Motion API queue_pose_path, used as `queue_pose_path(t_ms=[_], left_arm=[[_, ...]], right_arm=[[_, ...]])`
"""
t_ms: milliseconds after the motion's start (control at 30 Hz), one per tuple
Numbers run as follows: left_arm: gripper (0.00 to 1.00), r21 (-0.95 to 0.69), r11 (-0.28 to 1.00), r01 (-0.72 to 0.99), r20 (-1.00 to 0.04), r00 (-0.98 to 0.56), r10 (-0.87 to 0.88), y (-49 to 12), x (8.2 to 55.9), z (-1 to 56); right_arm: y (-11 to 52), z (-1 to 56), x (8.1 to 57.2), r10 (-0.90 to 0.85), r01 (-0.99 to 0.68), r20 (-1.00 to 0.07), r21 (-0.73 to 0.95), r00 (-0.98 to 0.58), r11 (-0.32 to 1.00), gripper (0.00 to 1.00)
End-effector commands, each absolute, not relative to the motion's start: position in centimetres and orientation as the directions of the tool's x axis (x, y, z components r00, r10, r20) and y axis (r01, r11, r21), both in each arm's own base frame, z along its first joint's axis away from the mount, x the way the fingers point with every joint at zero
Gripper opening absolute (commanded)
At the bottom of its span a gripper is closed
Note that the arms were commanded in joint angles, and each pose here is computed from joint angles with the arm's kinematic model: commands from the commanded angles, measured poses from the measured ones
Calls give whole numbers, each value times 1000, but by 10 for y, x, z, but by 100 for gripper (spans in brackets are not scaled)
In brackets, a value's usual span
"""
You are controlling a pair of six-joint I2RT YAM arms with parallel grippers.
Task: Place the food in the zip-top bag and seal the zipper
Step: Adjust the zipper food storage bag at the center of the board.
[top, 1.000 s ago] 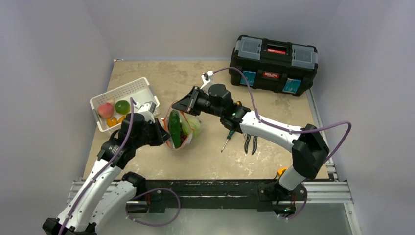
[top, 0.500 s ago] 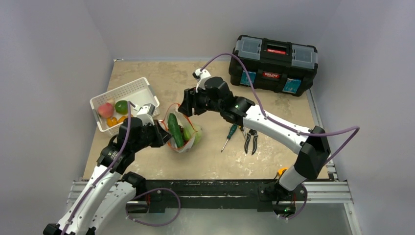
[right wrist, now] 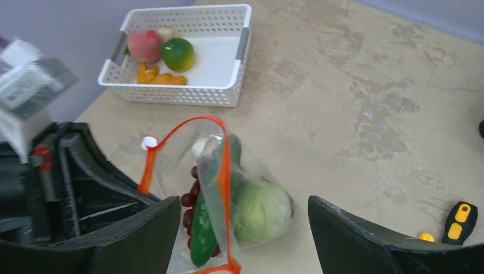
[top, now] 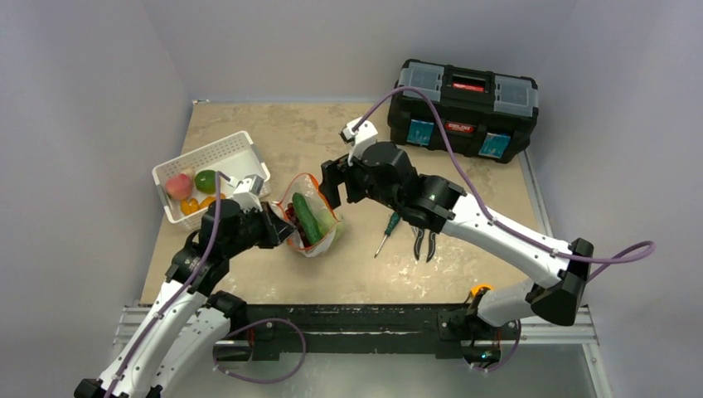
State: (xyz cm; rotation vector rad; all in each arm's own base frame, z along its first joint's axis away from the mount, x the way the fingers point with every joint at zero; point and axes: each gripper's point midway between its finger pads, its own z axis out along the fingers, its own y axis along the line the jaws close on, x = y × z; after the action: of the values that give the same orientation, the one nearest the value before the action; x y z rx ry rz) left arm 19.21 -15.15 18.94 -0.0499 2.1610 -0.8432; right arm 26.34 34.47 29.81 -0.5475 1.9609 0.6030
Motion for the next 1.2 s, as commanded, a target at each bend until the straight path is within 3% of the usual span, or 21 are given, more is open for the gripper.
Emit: queue_pose_path(t_ms=[0,133,267,367,533,667,767,867,1033,1167], left_arm=[[0,-618,732,286,-685,-652,-323,-162,197,206],[0,-620,729,290,-690,-643,-331,-162,198,210],[0,-625,726,285,-686,-645,-338,-162,197,211],[0,-633,718,290,-687,-639,-347,-163,197,215],[0,-624,722,299,-699,-627,-344,-160,193,225],[0,-606,736,301,-714,-612,-338,-156,194,229],[0,-600,740,305,-719,-610,-332,-156,195,234],[0,-603,737,307,-721,-606,-337,-156,195,238],[0,-596,736,321,-736,-586,-340,-154,193,253],[0,-577,746,333,-758,-558,-337,-151,194,272]], right_arm=[[354,325,240,-79,-649,-931,187,-357,737,81],[372,306,230,-107,-683,-917,205,-385,701,73],[389,304,226,-93,-701,-910,243,-404,671,49],[404,296,222,-102,-722,-912,242,-398,648,49],[379,284,251,-176,-629,-924,84,-339,773,55],[358,278,266,-262,-610,-922,-38,-284,791,68],[363,265,267,-287,-673,-915,-23,-284,740,85],[374,253,268,-256,-735,-907,83,-336,673,85],[383,230,267,-296,-768,-887,95,-354,633,60],[361,227,279,-337,-711,-878,5,-340,703,26]])
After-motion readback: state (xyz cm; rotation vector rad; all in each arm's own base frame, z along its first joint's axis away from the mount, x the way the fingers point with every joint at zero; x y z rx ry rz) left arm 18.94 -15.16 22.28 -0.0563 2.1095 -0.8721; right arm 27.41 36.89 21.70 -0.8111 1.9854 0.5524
